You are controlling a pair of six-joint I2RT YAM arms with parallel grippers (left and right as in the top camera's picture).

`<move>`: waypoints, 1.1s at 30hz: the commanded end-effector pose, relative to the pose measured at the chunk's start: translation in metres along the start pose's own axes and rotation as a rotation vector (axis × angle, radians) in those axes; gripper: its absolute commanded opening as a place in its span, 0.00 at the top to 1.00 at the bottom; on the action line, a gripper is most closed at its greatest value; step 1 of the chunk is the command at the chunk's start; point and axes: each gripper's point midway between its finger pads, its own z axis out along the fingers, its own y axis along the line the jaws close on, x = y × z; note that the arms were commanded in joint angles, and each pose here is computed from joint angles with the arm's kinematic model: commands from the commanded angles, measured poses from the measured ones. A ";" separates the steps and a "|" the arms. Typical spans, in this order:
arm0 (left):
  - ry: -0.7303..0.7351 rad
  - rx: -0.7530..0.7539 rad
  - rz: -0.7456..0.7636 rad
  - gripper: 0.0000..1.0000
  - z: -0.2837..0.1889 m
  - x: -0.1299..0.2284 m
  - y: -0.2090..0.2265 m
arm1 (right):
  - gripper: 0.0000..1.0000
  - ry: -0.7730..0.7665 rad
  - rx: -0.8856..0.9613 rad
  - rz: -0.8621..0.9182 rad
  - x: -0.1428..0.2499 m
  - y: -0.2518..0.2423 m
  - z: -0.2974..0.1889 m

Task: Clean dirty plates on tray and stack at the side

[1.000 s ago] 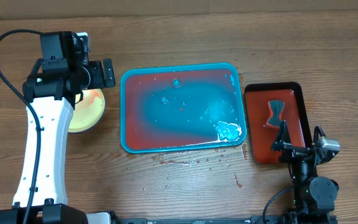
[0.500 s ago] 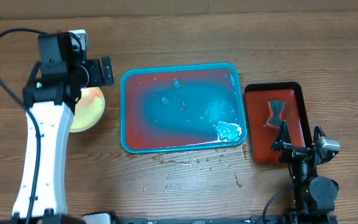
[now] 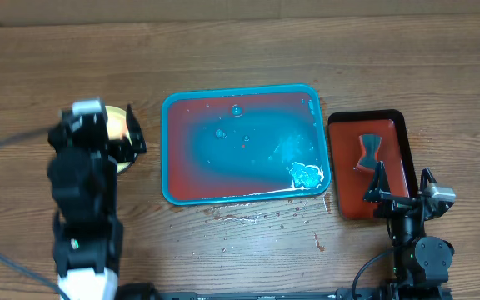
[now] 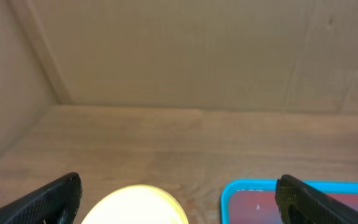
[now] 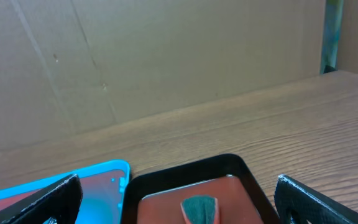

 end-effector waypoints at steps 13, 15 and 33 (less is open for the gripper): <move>-0.148 -0.101 -0.001 0.00 -0.049 0.090 0.018 | 0.00 -0.009 0.008 0.004 0.001 -0.002 0.000; -0.155 -0.104 -0.002 0.00 -0.050 0.099 0.018 | 0.00 -0.009 0.008 0.004 0.001 -0.002 0.000; -0.091 -0.106 0.017 0.00 -0.053 0.142 0.018 | 0.00 -0.009 0.008 0.004 0.001 -0.002 0.000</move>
